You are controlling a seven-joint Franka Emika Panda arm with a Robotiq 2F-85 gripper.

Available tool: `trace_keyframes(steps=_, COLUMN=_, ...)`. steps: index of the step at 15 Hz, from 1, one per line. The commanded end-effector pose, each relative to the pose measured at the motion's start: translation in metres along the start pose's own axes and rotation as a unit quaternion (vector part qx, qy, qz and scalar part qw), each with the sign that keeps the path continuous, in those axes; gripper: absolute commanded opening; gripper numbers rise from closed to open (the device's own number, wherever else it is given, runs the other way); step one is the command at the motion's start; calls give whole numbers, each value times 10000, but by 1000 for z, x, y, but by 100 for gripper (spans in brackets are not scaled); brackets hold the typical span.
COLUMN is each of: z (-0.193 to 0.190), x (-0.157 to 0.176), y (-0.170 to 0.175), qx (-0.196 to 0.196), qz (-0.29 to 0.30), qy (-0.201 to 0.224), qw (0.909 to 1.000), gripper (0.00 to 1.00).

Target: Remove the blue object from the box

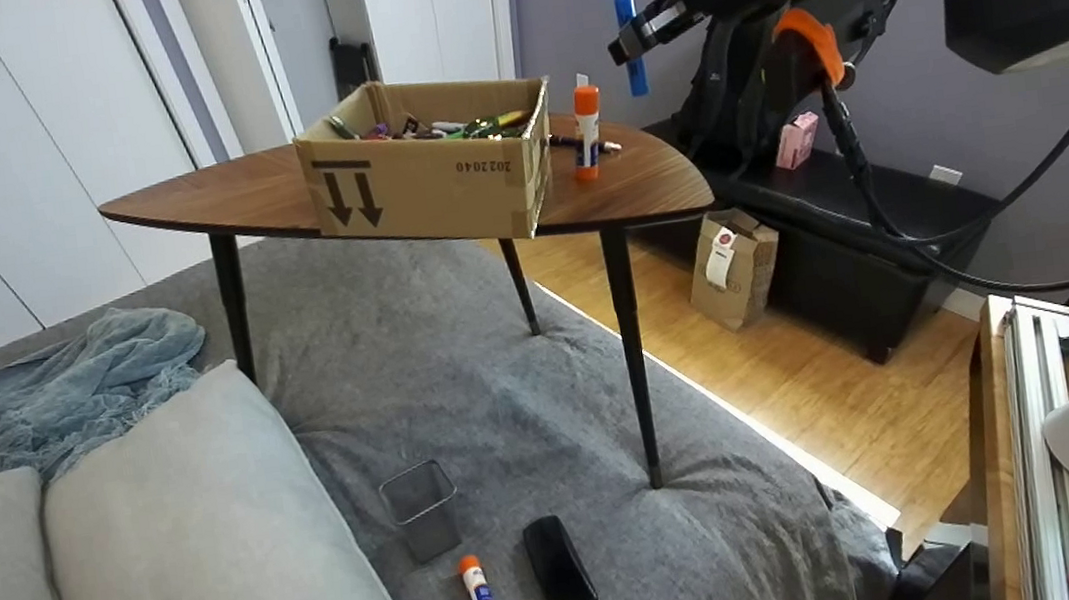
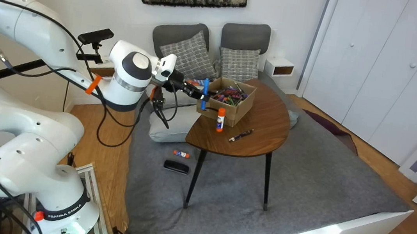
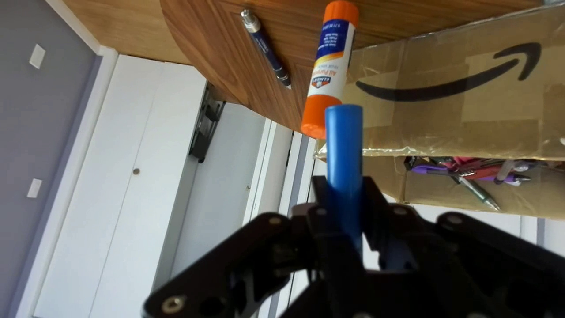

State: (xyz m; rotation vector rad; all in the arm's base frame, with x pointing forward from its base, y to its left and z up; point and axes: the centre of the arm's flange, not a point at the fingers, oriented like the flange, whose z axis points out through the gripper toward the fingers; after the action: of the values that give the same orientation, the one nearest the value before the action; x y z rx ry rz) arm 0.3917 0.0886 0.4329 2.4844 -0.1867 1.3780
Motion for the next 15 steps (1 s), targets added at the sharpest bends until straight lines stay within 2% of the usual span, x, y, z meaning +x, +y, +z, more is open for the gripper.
trace_keyframes(steps=1, z=-1, x=0, y=-2, qx=25, qz=-7, qy=-7, qw=10000, gripper=20)
trace_keyframes(steps=6, z=-4, x=-1, y=-6, qx=68, qz=-31, qy=-3, qw=10000, gripper=20)
trace_keyframes(steps=7, z=2, x=-2, y=-8, qx=116, qz=26, qy=44, qw=9999, gripper=5)
trace_keyframes(steps=11, z=15, x=-14, y=-13, qx=376, qz=395, qy=281, qw=9981, gripper=5)
trace_keyframes(steps=15, z=29, x=-29, y=-15, qx=434, qz=565, qy=407, qw=9966, gripper=5)
